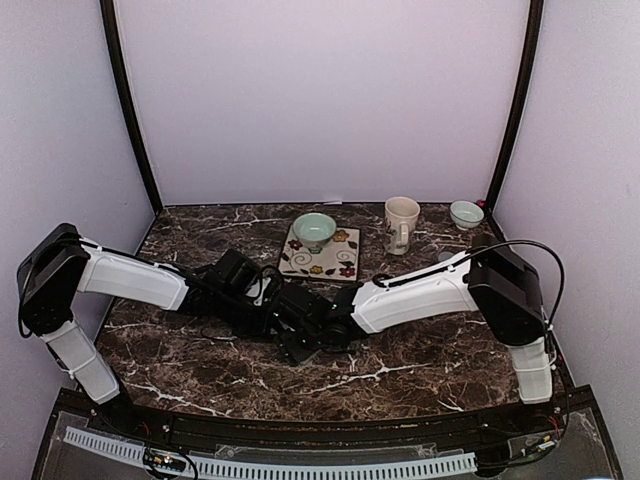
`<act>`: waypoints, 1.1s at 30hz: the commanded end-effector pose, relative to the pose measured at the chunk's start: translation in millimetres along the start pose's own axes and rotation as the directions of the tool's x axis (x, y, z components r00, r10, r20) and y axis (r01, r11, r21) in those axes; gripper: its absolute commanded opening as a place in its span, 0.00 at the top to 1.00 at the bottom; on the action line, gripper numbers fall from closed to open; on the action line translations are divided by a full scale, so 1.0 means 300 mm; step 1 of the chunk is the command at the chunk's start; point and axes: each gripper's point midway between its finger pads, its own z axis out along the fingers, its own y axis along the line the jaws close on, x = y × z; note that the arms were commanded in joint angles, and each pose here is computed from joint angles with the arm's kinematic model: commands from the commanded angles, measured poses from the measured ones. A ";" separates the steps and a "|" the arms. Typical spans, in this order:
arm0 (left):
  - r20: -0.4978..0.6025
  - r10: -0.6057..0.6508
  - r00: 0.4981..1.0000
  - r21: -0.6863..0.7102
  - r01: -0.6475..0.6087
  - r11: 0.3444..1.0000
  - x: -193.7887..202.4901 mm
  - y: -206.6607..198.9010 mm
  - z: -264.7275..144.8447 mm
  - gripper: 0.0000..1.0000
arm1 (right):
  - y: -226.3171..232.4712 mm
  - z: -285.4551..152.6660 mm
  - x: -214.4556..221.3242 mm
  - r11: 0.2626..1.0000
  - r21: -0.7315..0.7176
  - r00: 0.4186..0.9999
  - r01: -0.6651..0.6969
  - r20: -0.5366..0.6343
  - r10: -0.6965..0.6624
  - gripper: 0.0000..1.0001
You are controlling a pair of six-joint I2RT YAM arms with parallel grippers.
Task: Sort the pills into containers
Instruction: Position the pill container at the center of the board.
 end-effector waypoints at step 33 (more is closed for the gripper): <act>0.445 -0.097 0.890 -0.093 0.154 0.984 -0.228 0.087 -0.261 0.89 | -0.314 -0.010 0.189 0.867 0.279 0.896 -0.413 -0.047 0.442 0.72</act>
